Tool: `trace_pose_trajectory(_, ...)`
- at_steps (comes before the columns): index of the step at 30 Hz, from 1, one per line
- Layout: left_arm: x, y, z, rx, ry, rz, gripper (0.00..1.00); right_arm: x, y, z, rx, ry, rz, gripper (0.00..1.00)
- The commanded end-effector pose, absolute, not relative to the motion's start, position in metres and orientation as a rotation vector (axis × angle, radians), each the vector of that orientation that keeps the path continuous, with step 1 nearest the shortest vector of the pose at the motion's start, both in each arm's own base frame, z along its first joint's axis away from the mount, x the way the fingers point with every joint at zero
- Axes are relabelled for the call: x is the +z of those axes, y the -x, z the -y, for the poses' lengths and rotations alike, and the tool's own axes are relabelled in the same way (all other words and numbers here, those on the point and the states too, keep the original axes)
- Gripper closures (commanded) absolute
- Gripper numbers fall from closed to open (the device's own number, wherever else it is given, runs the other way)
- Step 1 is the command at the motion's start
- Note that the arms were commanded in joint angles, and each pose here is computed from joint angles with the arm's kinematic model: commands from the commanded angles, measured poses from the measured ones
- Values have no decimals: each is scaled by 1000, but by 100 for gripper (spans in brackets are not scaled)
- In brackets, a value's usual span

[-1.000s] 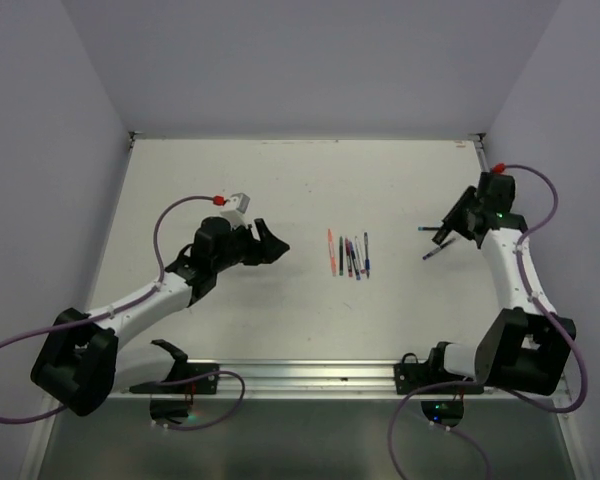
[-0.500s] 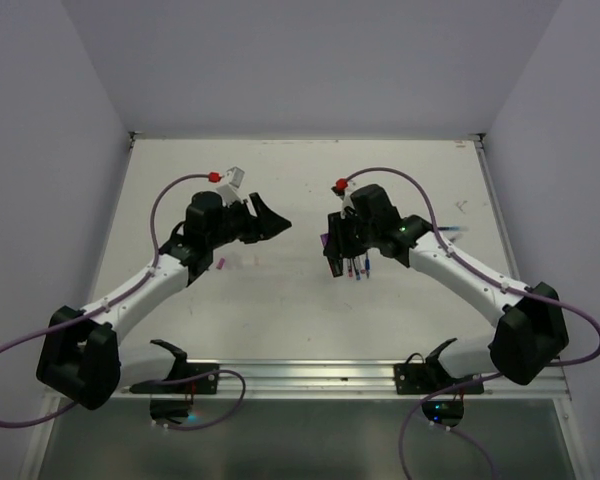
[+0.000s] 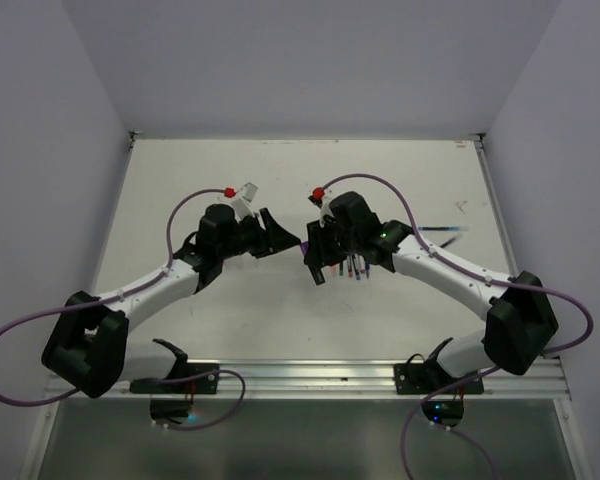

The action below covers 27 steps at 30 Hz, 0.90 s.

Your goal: Open the pen caps

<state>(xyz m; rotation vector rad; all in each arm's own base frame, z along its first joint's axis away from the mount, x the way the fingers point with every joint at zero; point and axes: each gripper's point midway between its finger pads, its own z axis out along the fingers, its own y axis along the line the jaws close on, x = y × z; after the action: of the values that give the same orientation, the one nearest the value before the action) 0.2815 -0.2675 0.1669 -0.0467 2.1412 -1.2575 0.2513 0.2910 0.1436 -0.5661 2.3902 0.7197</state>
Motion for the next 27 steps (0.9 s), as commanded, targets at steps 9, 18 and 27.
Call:
trace_pose_trajectory(9,173,-279,286,-1408,56,-2080,48,172,-260,-323,839,577,-2284,100)
trace_pose_trajectory(18,167,-273,296,-1452,43,-2093,60,175,-262,-327,855,577,-2257,100)
trace_pose_trajectory(27,160,-269,298,-1450,43,-2112,96,173,-262,-329,868,576,-2250,100)
